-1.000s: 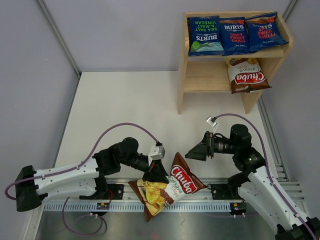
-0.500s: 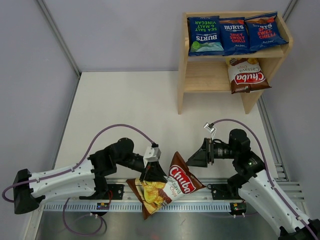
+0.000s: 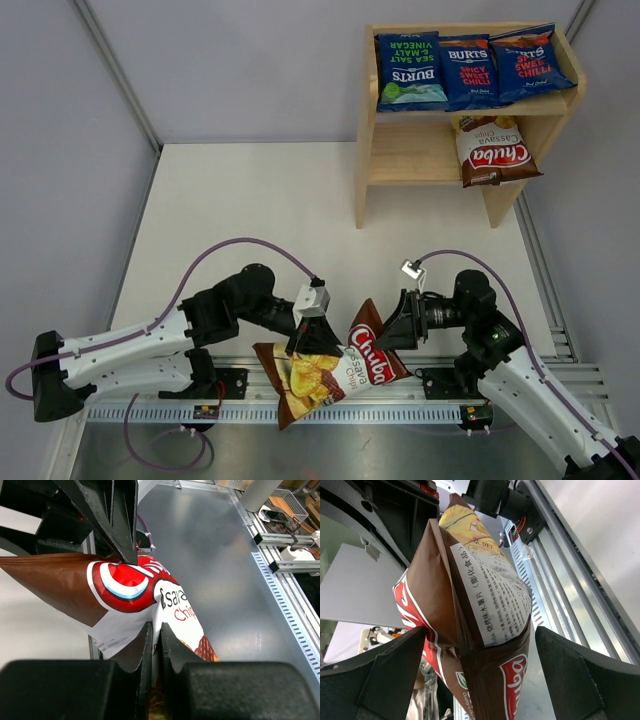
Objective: Place and organize the chips bags onto the shelf
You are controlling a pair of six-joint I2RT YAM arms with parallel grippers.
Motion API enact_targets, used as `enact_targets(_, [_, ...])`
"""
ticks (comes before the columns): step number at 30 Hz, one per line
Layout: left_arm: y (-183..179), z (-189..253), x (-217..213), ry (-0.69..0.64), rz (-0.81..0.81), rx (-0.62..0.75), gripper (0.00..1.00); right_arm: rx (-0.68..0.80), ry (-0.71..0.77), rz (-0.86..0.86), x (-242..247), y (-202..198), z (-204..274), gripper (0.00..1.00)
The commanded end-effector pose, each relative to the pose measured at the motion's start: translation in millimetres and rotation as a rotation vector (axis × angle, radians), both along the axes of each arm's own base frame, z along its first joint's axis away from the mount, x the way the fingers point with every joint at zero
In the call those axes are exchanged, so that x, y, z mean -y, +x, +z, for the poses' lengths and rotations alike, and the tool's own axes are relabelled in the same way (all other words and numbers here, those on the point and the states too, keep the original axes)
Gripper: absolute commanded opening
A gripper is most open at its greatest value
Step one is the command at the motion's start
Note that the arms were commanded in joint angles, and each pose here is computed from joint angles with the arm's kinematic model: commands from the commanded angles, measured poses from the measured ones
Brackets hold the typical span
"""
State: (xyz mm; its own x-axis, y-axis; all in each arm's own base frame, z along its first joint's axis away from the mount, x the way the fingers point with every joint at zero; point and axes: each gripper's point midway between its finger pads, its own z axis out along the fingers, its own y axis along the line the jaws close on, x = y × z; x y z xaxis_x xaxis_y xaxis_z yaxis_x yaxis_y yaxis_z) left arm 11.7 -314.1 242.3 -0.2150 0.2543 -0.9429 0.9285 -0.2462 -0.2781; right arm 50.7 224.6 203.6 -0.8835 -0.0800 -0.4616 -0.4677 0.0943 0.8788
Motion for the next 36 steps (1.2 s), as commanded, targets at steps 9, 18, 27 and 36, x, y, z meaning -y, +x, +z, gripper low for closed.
enact_targets(9, [25.5,38.1,22.9,-0.111,0.086,0.098,0.00,0.075,0.160,0.110,2.6,-21.8,21.5,0.92])
enact_targets(18, [59.3,36.9,31.3,-0.115,0.179,0.013,0.00,0.125,0.162,0.061,1.4,-15.2,20.1,0.54])
enact_targets(27, [98.6,29.0,16.6,-0.134,0.337,-0.081,0.47,0.157,0.125,-0.104,-2.6,13.3,21.3,0.12])
enact_targets(36, [206.4,60.8,-65.4,-0.108,1.215,-0.215,0.99,0.102,0.011,-0.437,6.2,65.6,12.8,0.07])
